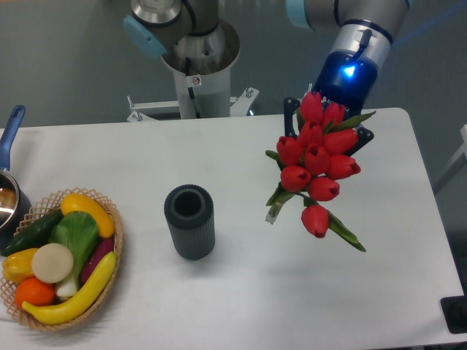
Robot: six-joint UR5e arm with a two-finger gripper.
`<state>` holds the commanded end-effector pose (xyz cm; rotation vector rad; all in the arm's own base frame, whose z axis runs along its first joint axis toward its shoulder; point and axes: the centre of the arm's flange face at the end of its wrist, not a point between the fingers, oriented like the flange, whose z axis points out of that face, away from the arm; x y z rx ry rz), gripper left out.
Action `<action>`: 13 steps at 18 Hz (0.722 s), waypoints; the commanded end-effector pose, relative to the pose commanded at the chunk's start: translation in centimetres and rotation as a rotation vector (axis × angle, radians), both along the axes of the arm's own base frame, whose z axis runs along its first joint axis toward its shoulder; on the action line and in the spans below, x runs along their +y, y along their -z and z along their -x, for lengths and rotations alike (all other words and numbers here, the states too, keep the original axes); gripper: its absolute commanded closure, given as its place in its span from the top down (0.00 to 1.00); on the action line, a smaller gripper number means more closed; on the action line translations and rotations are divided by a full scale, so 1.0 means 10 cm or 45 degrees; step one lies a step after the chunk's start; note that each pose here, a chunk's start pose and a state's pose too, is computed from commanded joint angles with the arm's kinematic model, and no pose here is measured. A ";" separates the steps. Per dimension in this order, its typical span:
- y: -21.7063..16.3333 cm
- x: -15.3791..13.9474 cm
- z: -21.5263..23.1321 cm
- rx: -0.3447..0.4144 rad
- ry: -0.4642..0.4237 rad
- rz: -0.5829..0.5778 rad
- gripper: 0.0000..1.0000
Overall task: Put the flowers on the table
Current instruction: 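Hold the red tulip bunch in the gripper and rotate it downward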
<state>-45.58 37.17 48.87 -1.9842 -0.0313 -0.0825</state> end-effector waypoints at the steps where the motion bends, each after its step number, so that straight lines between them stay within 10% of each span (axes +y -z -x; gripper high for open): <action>1: 0.01 0.00 -0.01 0.000 0.002 0.001 0.37; 13: -0.12 -0.25 -0.01 0.144 -0.202 0.272 0.37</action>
